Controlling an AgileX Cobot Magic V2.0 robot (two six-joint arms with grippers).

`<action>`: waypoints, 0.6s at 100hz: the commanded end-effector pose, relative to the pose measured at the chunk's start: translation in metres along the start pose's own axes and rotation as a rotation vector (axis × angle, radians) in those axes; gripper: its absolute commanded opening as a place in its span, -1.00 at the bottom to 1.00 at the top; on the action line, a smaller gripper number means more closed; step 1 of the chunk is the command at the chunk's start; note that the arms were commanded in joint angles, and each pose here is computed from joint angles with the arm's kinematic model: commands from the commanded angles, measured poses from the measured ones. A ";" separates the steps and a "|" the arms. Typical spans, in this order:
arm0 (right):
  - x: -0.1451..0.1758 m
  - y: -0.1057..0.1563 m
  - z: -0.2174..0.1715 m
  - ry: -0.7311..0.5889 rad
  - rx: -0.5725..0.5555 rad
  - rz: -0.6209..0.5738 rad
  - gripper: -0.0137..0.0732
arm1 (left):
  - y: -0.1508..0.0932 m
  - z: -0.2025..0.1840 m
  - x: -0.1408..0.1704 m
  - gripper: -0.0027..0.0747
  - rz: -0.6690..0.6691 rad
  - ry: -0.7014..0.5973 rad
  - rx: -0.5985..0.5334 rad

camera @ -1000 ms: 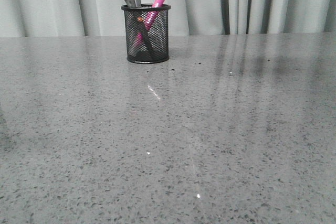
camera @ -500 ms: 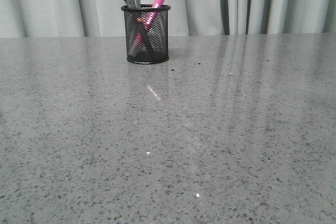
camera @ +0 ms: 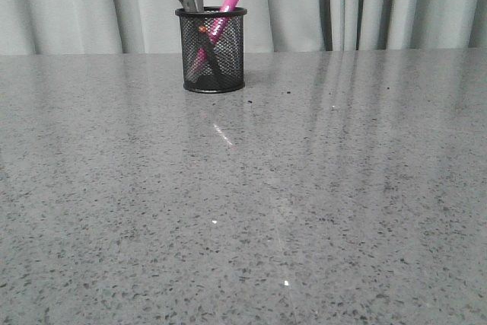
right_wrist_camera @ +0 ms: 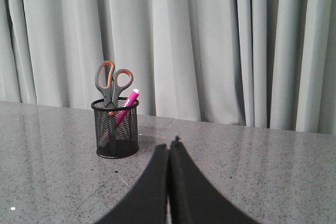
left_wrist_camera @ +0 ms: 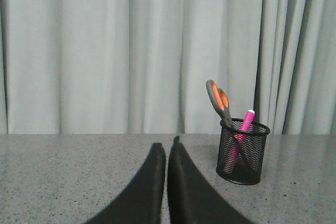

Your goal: Put pen and scissors into bin

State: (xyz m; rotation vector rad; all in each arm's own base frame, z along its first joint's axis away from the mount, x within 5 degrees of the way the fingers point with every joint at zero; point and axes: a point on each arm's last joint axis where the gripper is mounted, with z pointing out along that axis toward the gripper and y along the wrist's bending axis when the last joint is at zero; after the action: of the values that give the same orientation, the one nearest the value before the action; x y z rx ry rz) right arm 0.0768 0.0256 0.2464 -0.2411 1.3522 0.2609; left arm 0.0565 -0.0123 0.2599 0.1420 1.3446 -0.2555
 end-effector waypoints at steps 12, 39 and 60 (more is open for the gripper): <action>-0.011 -0.003 0.001 -0.085 0.031 -0.014 -0.84 | 0.002 0.000 -0.012 -0.98 -0.030 -0.054 -0.030; -0.011 -0.003 0.001 -0.085 0.031 -0.014 -0.84 | 0.002 0.000 -0.011 -0.98 -0.030 -0.051 -0.027; -0.011 -0.003 0.001 -0.085 0.031 -0.014 -0.84 | 0.002 0.000 -0.011 -0.98 -0.030 -0.051 -0.027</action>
State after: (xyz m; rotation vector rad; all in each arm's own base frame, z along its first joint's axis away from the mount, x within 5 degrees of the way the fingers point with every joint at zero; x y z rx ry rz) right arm 0.0764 0.0254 0.2417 -0.2434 1.3622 0.2595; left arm 0.0557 -0.0123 0.2595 0.1262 1.3489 -0.2793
